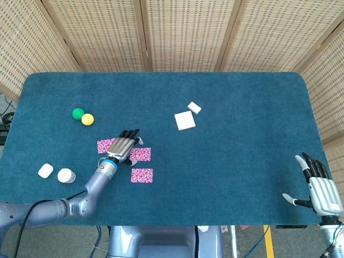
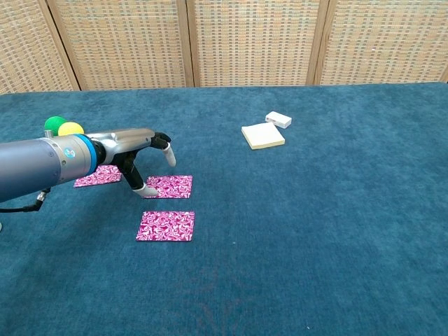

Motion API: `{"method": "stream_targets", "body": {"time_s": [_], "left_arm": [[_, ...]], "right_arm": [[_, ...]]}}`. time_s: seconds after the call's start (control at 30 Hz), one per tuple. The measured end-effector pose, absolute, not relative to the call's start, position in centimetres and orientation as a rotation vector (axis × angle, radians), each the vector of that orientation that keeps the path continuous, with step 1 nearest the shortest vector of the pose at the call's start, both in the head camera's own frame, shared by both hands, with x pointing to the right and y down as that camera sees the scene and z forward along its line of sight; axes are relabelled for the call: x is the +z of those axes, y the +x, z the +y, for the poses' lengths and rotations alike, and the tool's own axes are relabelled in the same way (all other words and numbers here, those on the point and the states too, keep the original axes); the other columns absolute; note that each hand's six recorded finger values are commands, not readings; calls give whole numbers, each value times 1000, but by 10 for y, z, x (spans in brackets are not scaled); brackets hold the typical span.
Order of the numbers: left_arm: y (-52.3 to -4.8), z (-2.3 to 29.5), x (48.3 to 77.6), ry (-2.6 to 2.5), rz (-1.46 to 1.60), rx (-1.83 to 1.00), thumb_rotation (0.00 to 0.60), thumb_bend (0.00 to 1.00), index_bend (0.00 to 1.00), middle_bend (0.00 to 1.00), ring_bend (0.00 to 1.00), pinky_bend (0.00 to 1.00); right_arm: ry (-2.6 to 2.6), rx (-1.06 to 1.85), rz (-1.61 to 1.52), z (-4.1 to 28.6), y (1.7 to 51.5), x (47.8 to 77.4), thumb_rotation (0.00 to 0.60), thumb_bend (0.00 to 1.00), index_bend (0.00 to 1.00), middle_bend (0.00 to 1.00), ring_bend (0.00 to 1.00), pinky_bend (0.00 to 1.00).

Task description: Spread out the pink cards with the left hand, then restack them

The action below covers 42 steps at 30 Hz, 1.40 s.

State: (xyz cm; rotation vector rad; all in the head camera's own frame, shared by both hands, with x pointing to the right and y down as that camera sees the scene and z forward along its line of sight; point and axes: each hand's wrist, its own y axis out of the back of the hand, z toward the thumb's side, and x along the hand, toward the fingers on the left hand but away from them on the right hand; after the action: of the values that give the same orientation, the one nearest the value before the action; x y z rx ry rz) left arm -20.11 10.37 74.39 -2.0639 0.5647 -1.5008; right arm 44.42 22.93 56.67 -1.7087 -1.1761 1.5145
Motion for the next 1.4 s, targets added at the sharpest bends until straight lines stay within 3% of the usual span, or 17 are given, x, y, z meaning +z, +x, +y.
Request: {"method": "stream_targets", "body": {"time_s": [0.7, 1.07, 1.4], "left_arm": [[-199, 109, 758, -2046, 545, -1550, 600, 277, 320, 0, 0, 0], [-200, 110, 761, -2039, 555, -1556, 600, 304, 565, 0, 0, 0], [-201, 112, 760, -2019, 582, -1537, 600, 311, 652, 0, 0, 0]], "right_arm": [[-1713, 1513, -1180, 229, 445, 567, 600, 1, 0, 0, 0, 0], [-1714, 1511, -1182, 229, 445, 567, 600, 1, 0, 0, 0, 0], [-1717, 1512, -1183, 229, 445, 567, 600, 1, 0, 0, 0, 0]]}}
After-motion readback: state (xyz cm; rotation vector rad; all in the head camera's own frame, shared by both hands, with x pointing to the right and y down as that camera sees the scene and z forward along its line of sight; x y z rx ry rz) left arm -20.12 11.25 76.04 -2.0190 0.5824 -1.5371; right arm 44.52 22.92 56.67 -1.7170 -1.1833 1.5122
